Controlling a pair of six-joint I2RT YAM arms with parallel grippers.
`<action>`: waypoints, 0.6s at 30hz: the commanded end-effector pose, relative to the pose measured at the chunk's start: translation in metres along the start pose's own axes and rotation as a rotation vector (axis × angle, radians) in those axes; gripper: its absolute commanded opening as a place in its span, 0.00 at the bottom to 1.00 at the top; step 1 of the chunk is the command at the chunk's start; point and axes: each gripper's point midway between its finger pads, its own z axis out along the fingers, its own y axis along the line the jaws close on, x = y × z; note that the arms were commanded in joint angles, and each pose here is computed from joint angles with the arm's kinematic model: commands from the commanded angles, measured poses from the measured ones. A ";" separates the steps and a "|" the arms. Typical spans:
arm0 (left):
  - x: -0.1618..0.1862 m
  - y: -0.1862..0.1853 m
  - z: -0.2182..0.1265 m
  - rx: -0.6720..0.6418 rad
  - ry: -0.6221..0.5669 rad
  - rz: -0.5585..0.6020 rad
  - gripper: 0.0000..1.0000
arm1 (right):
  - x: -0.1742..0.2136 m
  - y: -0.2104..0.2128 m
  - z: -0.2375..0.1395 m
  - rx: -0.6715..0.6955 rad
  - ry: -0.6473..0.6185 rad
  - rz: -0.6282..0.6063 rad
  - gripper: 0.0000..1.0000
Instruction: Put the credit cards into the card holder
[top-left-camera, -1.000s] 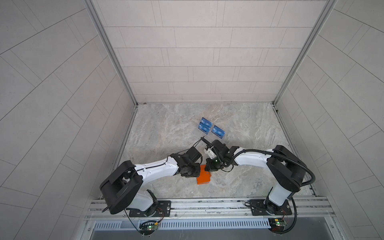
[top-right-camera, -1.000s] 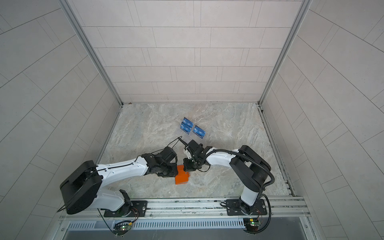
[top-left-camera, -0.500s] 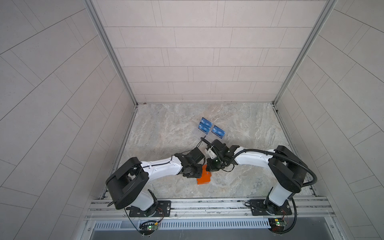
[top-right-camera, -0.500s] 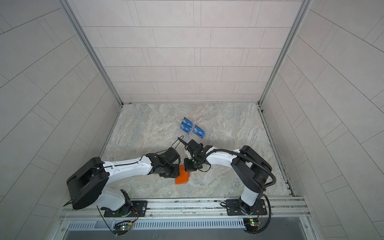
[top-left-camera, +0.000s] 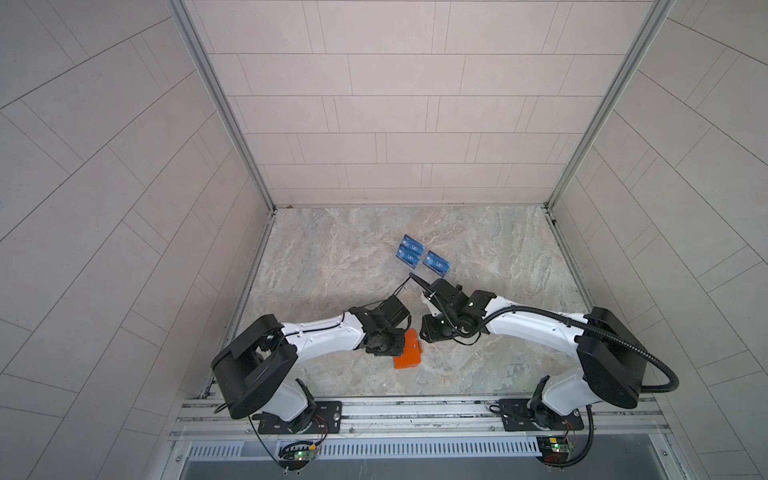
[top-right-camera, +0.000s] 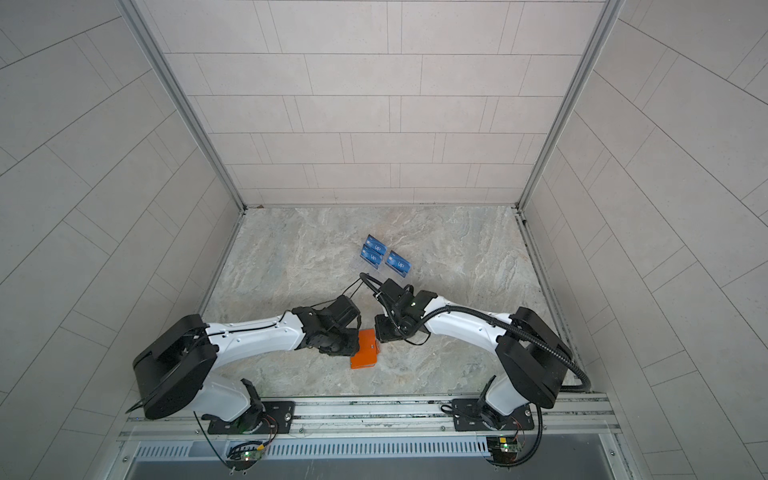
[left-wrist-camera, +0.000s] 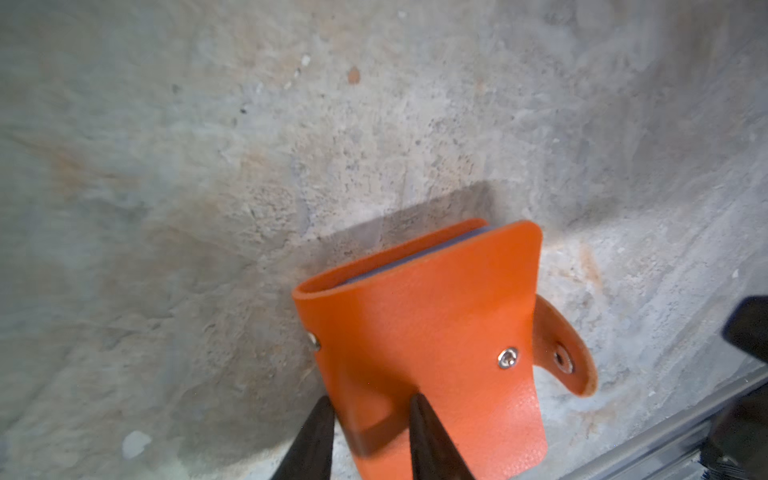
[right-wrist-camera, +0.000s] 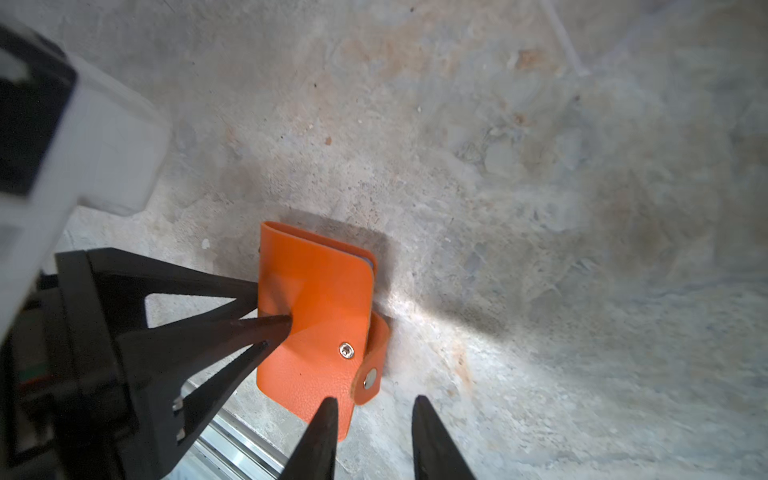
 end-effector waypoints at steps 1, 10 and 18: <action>0.021 0.024 0.009 -0.085 0.063 0.017 0.35 | 0.001 0.001 0.005 0.063 0.007 0.001 0.34; 0.024 0.025 0.013 -0.070 0.062 -0.004 0.35 | 0.006 0.008 0.019 0.147 0.036 -0.082 0.34; 0.023 0.022 0.014 -0.064 0.065 0.007 0.35 | 0.011 -0.004 0.024 0.205 0.058 -0.098 0.29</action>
